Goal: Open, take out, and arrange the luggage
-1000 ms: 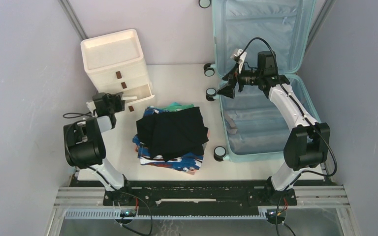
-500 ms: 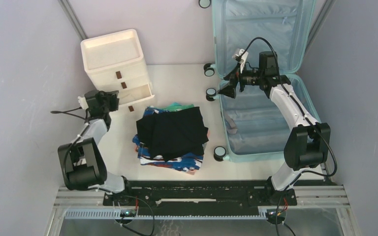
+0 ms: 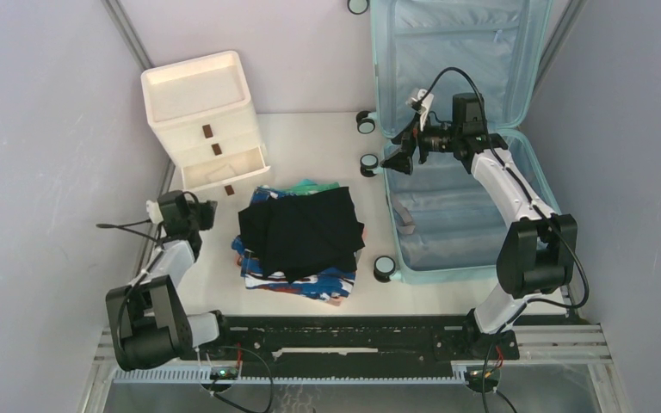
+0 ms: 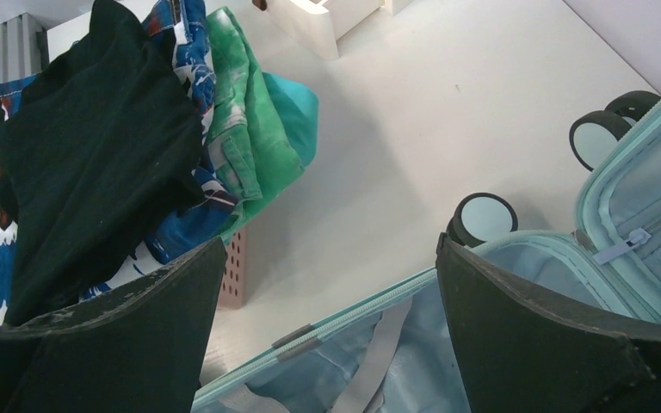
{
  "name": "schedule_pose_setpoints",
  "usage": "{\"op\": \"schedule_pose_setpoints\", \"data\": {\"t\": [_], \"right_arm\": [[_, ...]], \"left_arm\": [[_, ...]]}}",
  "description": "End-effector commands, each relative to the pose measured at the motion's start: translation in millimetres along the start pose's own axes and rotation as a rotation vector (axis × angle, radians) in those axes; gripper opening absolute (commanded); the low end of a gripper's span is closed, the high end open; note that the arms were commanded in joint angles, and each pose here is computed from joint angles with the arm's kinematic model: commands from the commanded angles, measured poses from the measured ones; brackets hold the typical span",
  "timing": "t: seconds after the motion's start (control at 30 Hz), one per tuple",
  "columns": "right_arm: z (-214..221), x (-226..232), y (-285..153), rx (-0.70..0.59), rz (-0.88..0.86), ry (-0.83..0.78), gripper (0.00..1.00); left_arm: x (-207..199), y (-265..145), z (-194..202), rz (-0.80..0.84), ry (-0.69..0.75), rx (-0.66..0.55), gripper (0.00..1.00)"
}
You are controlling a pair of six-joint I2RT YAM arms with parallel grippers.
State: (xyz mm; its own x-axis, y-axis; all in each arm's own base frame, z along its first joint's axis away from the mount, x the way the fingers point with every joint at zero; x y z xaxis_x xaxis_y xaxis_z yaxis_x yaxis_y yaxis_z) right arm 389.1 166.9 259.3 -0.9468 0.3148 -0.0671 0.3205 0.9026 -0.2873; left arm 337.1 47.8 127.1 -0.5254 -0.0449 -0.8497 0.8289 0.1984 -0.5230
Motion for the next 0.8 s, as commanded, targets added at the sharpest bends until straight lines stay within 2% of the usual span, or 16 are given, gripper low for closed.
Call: {"op": "schedule_pose_setpoints", "data": {"t": [0.0,0.2,0.3,0.57,0.77], "right_arm": [[-18,3,-9,-0.035,0.013,-0.053,1.0],[-18,3,-12,-0.038,0.02,-0.058,1.0],[-17,3,-14,-0.035,0.025,-0.054,1.0],[-15,1,-17,-0.03,0.038,-0.054,1.0],[-14,-2,-19,-0.029,0.047,-0.054,1.0]], "left_arm": [[4,8,-3,0.027,0.025,-0.011,0.0],[12,44,4,-0.01,0.009,0.044,0.0],[8,61,2,0.004,-0.034,0.032,0.0],[-39,97,-12,0.15,-0.135,-0.036,0.02],[-64,123,-14,0.194,-0.214,-0.029,0.1]]}}
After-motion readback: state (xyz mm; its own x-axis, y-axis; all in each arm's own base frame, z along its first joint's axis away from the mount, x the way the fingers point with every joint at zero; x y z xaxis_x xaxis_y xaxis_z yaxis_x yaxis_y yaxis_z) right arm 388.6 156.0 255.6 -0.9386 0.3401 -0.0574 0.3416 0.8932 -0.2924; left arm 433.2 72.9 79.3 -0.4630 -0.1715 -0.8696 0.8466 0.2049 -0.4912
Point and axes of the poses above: each gripper's point midway between its finger pads, its own y axis out along the fingers, its own x axis along the line the jaws close on, z = x × y, the point moved 3 cm from there along -y, back along the fingers, and after that the axes turned 14 degrees about -y, right-handed, at the moved point
